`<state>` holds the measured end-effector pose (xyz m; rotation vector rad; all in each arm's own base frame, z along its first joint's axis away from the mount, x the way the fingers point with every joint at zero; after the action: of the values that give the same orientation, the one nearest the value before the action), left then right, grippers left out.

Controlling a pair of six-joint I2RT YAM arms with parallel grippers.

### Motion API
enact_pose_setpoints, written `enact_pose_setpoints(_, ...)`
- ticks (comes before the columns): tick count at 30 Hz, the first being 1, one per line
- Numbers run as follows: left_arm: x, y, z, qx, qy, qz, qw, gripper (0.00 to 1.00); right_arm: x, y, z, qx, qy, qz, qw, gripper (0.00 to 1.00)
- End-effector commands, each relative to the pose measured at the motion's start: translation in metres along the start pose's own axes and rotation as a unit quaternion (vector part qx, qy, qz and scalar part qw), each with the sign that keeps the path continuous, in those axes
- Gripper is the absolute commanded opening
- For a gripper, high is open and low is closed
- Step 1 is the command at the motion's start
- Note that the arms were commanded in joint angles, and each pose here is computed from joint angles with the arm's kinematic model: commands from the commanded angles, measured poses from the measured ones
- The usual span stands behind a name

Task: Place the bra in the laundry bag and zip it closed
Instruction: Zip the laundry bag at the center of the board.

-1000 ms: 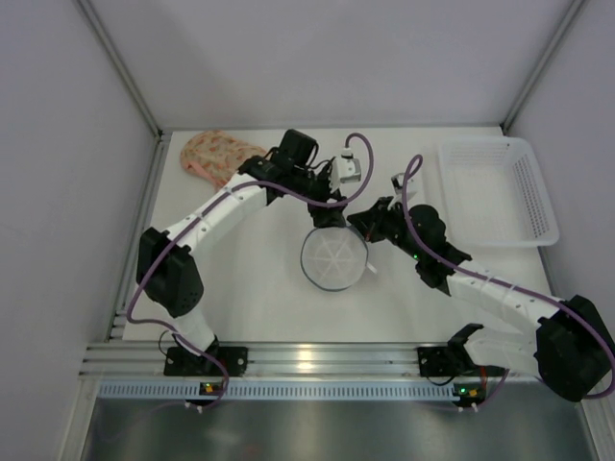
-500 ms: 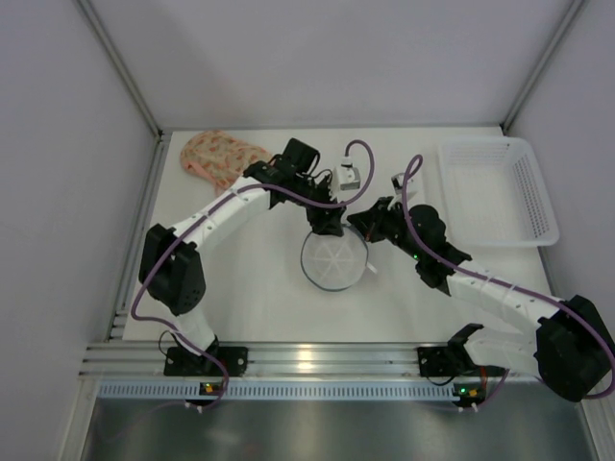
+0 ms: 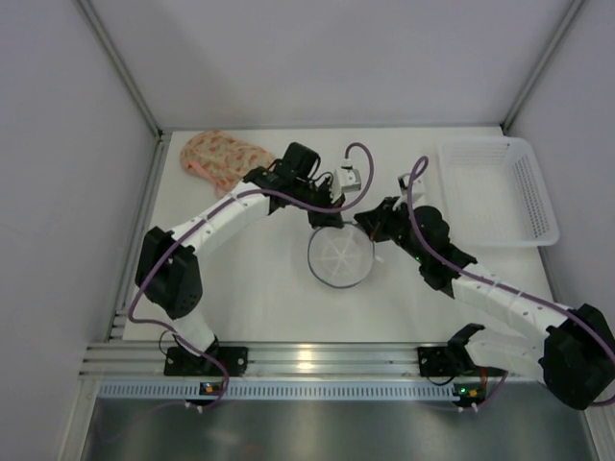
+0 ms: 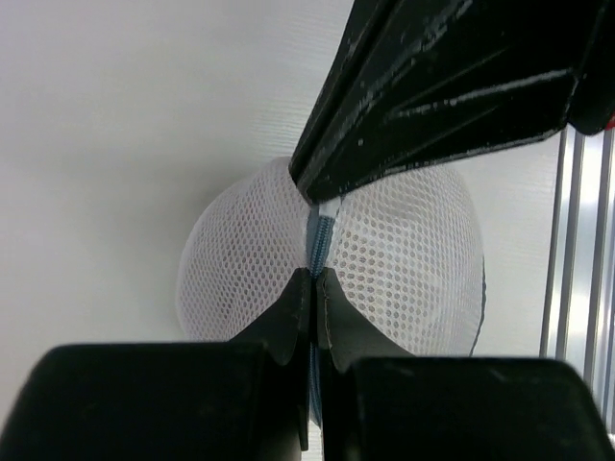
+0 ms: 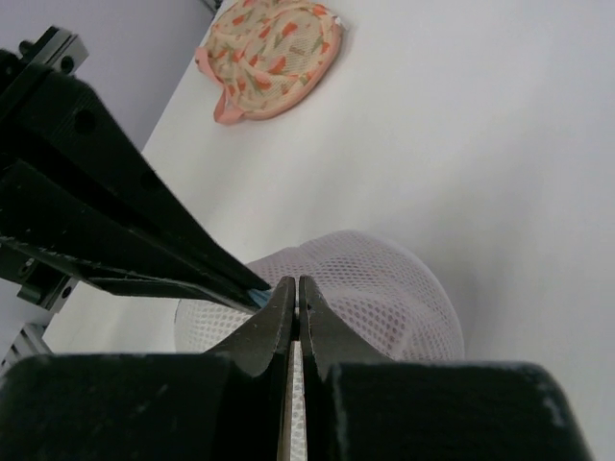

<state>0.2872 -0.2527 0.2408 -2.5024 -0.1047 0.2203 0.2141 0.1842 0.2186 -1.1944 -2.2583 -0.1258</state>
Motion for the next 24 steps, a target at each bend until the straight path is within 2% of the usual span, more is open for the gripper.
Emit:
enact_pose_setpoints(1,-0.011,-0.029,-0.013,-0.059,0.026,-0.054,0.996,0.0,0.005,-0.007,-0.036,-0.074,-0.017,0.036,0.996,0.0)
enact_pose_setpoints(5,-0.027,-0.055,-0.015,-0.107,0.029,-0.124,0.986,0.0,-0.005,-0.016,-0.036,-0.081,-0.013,0.073,0.994,0.0)
enact_pose_setpoints(8,-0.028,-0.064,-0.006,-0.11,0.01,-0.16,0.981,0.0,-0.01,-0.024,-0.037,-0.09,-0.011,0.095,0.991,0.0)
enact_pose_setpoints(13,-0.038,-0.056,0.011,-0.103,-0.02,-0.127,0.986,0.0,-0.011,-0.033,-0.042,-0.106,-0.022,0.106,0.988,0.0)
enact_pose_setpoints(16,-0.042,-0.058,0.018,-0.1,-0.037,-0.137,0.985,0.0,-0.012,-0.036,-0.044,-0.11,-0.027,0.114,0.987,0.0)
enact_pose_setpoints(19,-0.044,-0.068,0.016,-0.126,-0.051,-0.197,0.971,0.0,-0.015,-0.039,-0.044,-0.109,-0.029,0.134,0.985,0.0)
enact_pose_setpoints(24,-0.037,-0.088,0.022,-0.21,-0.129,-0.352,0.903,0.0,-0.022,-0.041,-0.039,-0.09,-0.031,0.16,0.982,0.0)
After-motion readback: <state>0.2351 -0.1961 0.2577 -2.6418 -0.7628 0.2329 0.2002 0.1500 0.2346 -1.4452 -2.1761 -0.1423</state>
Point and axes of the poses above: each gripper's point midway between its finger pads, its own y axis out along the fingers, its own x axis along the line the jaws close on, z = x × y, the point moved 10 cm from there along -y, back along the fingers
